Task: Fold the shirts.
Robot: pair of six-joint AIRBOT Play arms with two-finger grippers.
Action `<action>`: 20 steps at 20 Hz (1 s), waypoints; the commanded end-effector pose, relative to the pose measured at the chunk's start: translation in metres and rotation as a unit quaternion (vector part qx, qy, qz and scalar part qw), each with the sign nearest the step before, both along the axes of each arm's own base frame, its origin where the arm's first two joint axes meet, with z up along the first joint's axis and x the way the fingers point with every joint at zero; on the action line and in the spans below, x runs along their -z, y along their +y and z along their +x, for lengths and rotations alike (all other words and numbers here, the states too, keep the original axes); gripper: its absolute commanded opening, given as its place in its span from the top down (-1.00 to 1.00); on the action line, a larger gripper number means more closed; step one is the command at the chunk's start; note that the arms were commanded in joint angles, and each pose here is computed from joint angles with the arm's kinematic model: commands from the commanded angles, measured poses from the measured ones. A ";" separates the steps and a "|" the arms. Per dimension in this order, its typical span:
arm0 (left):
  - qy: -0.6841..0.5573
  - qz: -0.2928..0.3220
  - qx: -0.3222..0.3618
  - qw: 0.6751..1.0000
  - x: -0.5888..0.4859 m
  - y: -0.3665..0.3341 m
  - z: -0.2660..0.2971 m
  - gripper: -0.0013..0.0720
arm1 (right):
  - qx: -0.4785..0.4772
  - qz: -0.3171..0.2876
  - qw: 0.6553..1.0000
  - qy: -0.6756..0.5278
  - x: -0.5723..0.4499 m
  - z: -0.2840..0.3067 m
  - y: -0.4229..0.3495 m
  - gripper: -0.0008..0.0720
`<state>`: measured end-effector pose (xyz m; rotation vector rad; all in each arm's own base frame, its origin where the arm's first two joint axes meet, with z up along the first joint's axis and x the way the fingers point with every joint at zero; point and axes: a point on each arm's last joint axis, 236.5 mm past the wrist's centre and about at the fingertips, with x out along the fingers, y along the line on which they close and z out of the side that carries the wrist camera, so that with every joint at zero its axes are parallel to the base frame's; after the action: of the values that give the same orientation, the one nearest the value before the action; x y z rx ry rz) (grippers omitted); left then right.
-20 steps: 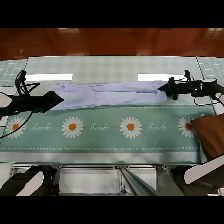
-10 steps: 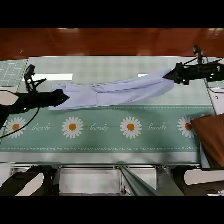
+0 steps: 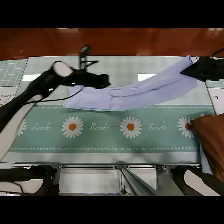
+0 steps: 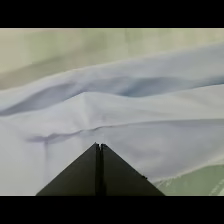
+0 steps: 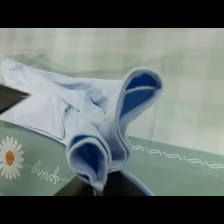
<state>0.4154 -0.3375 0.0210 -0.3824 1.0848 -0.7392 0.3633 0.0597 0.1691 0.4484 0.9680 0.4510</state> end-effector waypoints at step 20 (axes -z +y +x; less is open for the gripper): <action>0.054 0.111 -0.083 0.989 -0.014 0.149 -0.030 0.91 | -0.091 0.126 0.988 -0.009 0.008 0.012 0.155 0.91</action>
<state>0.3923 -0.2816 0.0226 -0.2575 1.3049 -0.6286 0.3565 0.1601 0.1657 0.5331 0.9662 0.6718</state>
